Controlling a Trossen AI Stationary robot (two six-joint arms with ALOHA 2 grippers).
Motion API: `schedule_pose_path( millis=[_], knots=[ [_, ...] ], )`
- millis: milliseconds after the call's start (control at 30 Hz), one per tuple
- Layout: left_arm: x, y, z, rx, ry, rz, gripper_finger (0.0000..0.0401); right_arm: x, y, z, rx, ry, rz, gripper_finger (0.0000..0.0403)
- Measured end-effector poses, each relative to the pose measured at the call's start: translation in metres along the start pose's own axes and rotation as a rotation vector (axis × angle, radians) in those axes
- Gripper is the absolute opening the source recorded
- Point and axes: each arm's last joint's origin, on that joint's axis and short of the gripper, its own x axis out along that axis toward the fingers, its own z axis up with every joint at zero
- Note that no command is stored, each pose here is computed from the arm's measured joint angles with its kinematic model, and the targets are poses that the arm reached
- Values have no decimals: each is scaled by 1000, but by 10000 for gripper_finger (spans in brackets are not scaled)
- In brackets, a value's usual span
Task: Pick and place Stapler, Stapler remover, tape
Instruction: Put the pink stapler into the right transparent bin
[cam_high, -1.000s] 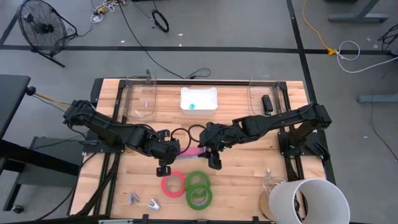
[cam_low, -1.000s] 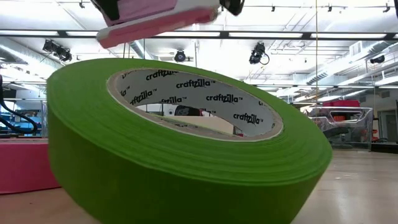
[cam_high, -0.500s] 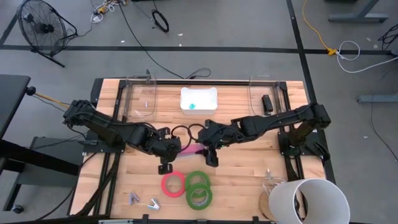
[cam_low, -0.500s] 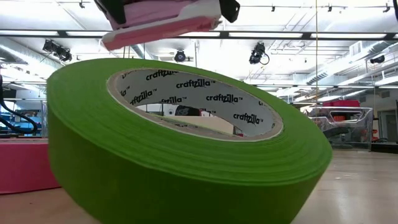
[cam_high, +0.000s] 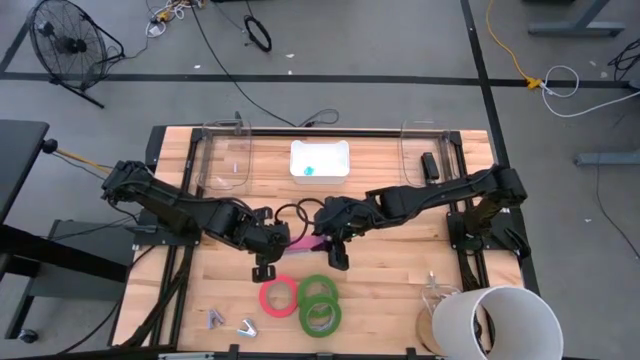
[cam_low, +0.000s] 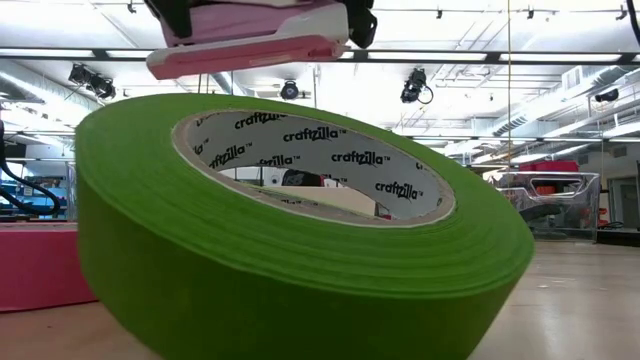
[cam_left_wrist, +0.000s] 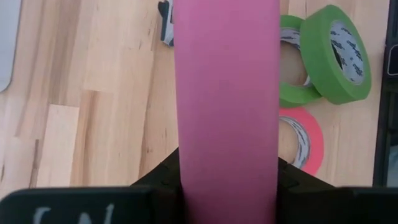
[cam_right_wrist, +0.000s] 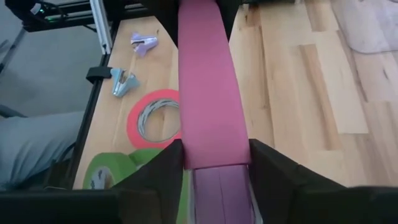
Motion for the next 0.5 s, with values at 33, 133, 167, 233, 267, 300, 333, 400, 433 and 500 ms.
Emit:
schedule_pose_path(
  millis=[33, 133, 167, 233, 267, 300, 333, 400, 433, 500],
  knots=[
    [0, 0, 0, 0, 1, -1, 114, 1, 0, 0, -1, 1, 5, 162],
    [0, 0, 0, 1, 2, -1, 114, 2, 0, 0, -3, 1, 4, 172],
    [0, 0, 0, 1, 1, 1, 114, 2, 0, 0, -5, 0, 1, 177],
    [0, 0, 1, 3, -12, 1, 114, 3, 0, 0, -12, -3, 2, 181],
    [0, -1, 2, 2, -19, -1, 114, 3, 0, 0, -15, -2, 3, 180],
    [0, 0, 2, 2, -20, -1, 114, 3, 0, -1, -19, 2, 0, 174],
    [0, 0, 2, 3, -20, 2, 114, 3, -1, -1, -23, 6, -8, 164],
    [0, 0, 2, 2, -19, 0, 114, 3, -1, -2, -28, 19, -14, 133],
    [0, 0, 2, 2, -20, 0, 114, 3, -1, -3, -33, 24, -16, 131],
    [0, 0, 2, 1, -20, 2, 114, 3, -1, -3, -43, 27, -10, 131]
  ],
)
